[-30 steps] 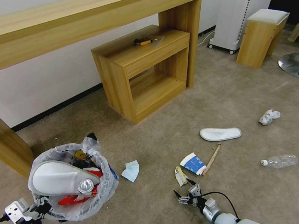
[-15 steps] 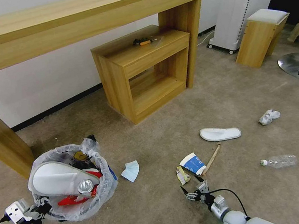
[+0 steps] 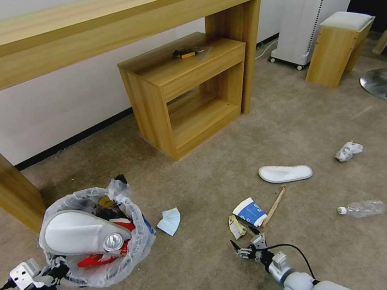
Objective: Pick up the trash bin and place the garbage on the floor into it.
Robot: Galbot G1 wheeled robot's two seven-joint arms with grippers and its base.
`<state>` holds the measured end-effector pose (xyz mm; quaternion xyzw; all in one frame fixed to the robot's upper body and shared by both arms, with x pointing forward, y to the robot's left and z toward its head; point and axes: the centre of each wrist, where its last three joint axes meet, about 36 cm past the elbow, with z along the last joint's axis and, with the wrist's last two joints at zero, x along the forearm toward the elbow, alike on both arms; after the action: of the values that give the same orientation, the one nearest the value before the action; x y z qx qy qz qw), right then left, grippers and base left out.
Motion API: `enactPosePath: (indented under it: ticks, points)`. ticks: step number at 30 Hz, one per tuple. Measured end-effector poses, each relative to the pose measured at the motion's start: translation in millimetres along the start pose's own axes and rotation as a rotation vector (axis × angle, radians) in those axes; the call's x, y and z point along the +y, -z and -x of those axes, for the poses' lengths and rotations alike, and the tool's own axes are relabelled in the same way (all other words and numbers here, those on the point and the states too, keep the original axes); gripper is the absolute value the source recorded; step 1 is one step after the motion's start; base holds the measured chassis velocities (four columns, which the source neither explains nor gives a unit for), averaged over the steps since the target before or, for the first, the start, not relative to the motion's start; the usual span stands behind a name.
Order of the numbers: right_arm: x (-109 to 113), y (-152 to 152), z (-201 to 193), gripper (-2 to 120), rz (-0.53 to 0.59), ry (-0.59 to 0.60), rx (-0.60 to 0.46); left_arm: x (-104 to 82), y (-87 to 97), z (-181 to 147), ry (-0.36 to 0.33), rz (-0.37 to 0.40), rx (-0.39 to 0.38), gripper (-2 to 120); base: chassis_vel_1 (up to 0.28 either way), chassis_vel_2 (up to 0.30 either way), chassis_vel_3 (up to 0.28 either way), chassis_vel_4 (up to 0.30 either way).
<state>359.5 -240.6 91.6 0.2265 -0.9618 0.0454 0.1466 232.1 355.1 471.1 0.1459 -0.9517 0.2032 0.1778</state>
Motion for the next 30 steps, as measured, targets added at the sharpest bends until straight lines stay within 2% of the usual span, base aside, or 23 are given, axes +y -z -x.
enactPosePath:
  ticks: [17, 22, 24, 28, 30]
  points:
    - [0.2, -5.2, 12.0, 100, 0.011, -0.020, 0.020, -0.6, -0.4, -4.9, 0.000, -0.002, -0.005, 0, 0.000, 0.000, 0.000, 0.000]
    - [0.4, -7.6, 12.3, 91, 0.010, -0.016, 0.020, -1.5, 0.0, -6.0, -0.002, -0.004, -0.010, 0, 0.000, 0.000, 0.000, 0.000]
    - [-0.4, -8.3, 12.1, 79, 0.007, -0.011, 0.017, -1.7, 0.0, -6.3, -0.003, -0.006, -0.011, 0, 0.000, 0.000, 0.000, 0.000]
    - [-1.7, -8.4, 12.1, 72, 0.005, -0.008, 0.015, -1.8, 0.0, -6.2, -0.003, -0.006, -0.011, 0, 0.000, 0.000, 0.000, 0.000]
    - [-3.4, -7.8, 12.4, 61, 0.002, -0.006, 0.012, -0.6, -0.7, -5.0, -0.002, -0.007, -0.011, 0, 0.000, 0.000, 0.000, 0.000]
